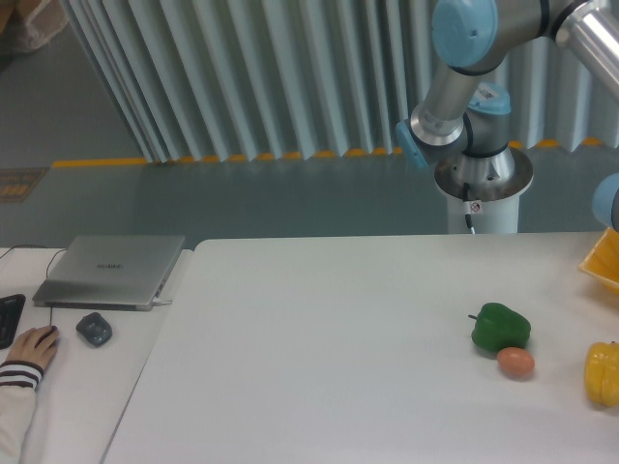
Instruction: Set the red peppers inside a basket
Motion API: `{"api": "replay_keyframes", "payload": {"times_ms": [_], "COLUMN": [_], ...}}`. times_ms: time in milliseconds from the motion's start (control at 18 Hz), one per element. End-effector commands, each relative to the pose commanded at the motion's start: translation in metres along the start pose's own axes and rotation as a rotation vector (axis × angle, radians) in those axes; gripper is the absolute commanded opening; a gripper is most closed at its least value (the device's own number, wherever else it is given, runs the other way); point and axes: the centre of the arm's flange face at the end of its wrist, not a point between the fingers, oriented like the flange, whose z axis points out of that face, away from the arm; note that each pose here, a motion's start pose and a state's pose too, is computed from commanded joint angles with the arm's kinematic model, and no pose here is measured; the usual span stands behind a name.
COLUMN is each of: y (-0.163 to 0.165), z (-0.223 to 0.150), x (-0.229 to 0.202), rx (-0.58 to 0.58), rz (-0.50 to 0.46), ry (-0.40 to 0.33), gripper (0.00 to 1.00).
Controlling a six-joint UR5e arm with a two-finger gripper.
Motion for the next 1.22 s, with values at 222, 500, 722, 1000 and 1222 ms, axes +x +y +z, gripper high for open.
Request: {"api": "replay_keyframes", "payload": {"times_ms": [222, 500, 722, 1000, 1222], "y": [-0.005, -0.006, -0.006, -0.009, -0.012], "z": [0.016, 0.028, 0.034, 0.041, 0.042], "x": [0.004, 0.008, 0.009, 0.017, 0.022], "rx": [-0.022, -0.035, -0.045, -0.061, -0.061], "rz": [-0.032, -0.031, -0.03, -0.009, -0.001], "ry": [-0.018, -0.012, -0.012, -0.015, -0.017], "gripper": [1.0, 1.0, 1.0, 0.91, 0.63]}}
